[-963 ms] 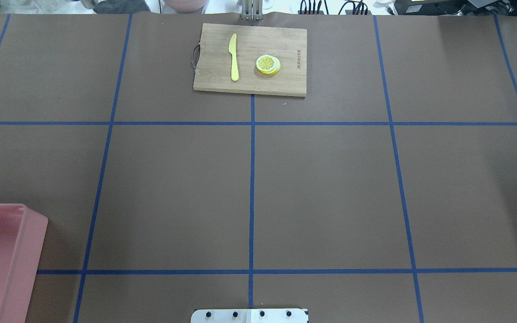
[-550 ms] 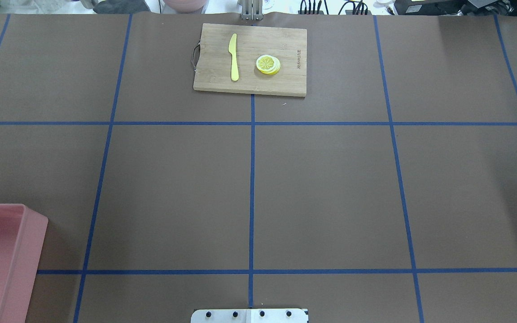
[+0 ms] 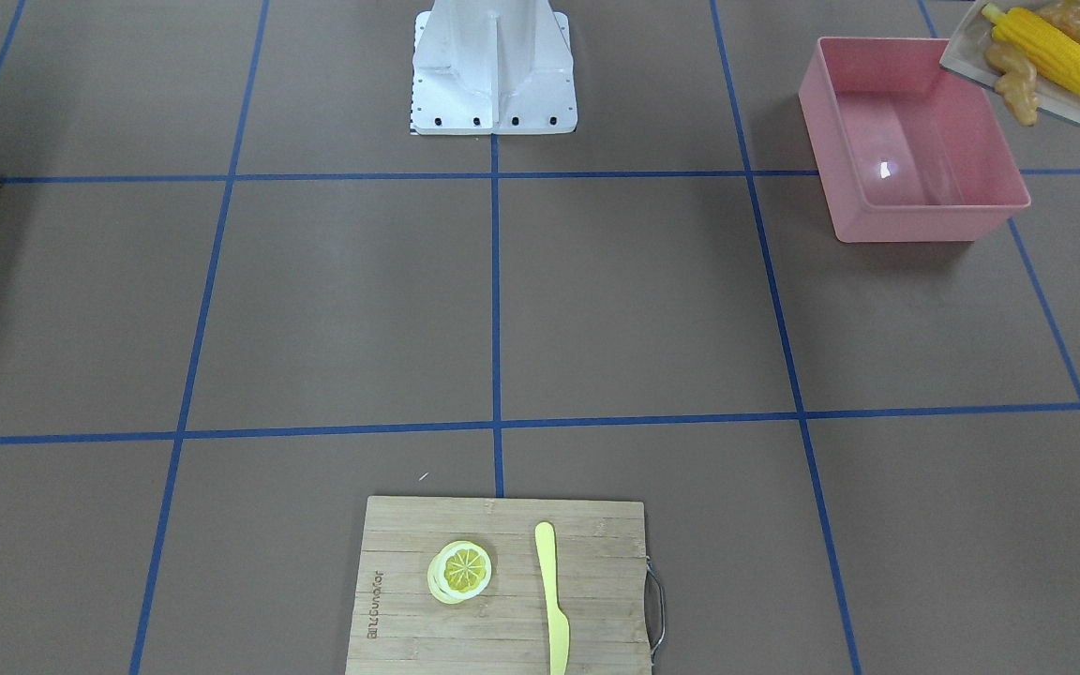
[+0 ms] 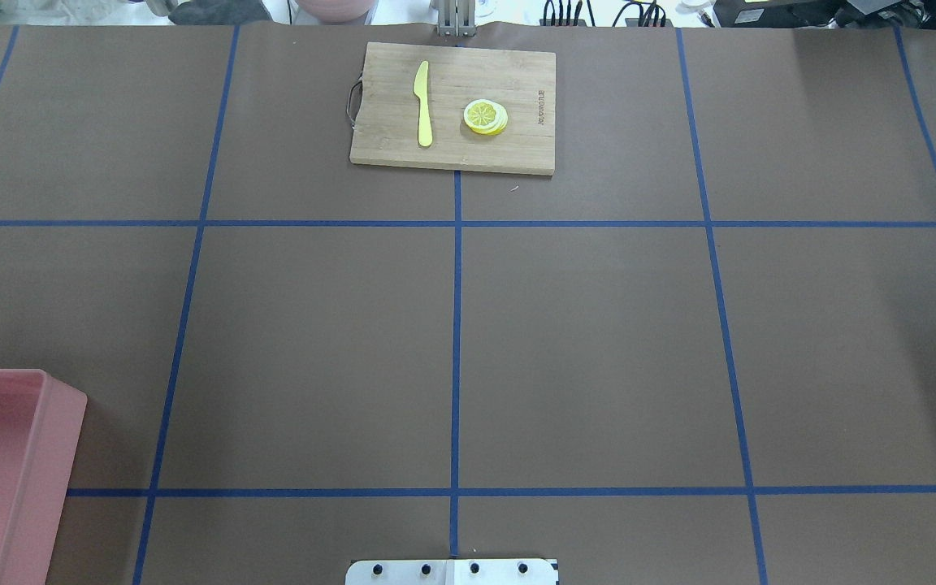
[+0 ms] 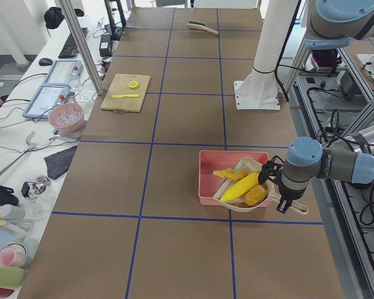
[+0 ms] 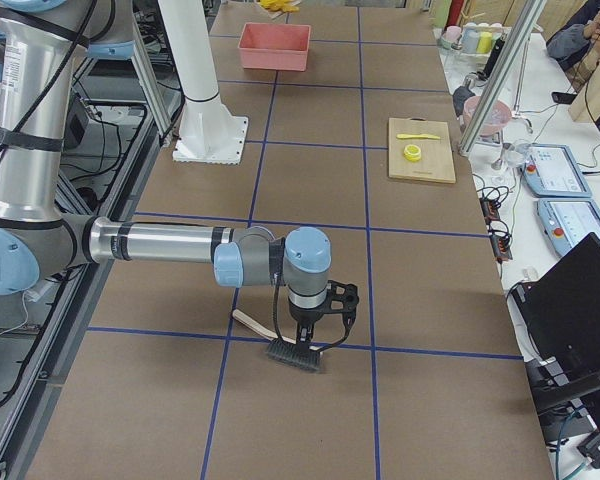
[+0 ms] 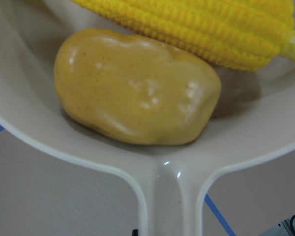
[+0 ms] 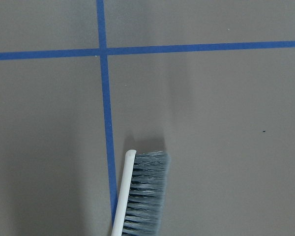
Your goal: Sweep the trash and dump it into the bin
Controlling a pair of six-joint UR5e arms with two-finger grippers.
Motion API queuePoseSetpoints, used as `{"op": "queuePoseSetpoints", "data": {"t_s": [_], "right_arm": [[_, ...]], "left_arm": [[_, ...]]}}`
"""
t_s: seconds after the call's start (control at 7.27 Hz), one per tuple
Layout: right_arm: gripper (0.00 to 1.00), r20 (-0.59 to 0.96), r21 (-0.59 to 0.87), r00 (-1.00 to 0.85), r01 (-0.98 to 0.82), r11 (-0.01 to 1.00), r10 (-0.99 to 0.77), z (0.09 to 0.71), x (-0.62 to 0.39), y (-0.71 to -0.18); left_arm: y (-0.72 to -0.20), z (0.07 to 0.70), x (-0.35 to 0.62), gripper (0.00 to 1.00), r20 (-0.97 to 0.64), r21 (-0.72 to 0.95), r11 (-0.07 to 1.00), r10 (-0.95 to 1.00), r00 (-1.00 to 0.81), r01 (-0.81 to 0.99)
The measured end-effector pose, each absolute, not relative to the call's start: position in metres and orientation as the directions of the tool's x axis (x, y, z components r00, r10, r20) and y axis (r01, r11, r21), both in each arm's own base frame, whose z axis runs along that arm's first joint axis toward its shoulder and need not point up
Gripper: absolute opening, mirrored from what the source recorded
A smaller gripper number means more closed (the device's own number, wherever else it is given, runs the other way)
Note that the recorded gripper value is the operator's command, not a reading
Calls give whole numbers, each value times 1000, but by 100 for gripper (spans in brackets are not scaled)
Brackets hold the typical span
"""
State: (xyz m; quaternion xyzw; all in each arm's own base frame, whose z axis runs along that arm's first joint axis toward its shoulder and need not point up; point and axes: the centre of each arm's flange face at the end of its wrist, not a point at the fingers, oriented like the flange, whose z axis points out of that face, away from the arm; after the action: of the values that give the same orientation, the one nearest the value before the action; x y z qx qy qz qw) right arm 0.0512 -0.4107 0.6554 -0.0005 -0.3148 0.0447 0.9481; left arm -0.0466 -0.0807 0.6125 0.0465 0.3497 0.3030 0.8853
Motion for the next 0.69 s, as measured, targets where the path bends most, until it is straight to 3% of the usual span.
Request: {"op": "queuePoseSetpoints", "data": {"t_s": [0.69], "right_arm": [[100,597,-31,798,-84,996,86,656,51,-410]], "left_arm": [[-93,611,-43,0,-589,304,817,565,578,-490]]}}
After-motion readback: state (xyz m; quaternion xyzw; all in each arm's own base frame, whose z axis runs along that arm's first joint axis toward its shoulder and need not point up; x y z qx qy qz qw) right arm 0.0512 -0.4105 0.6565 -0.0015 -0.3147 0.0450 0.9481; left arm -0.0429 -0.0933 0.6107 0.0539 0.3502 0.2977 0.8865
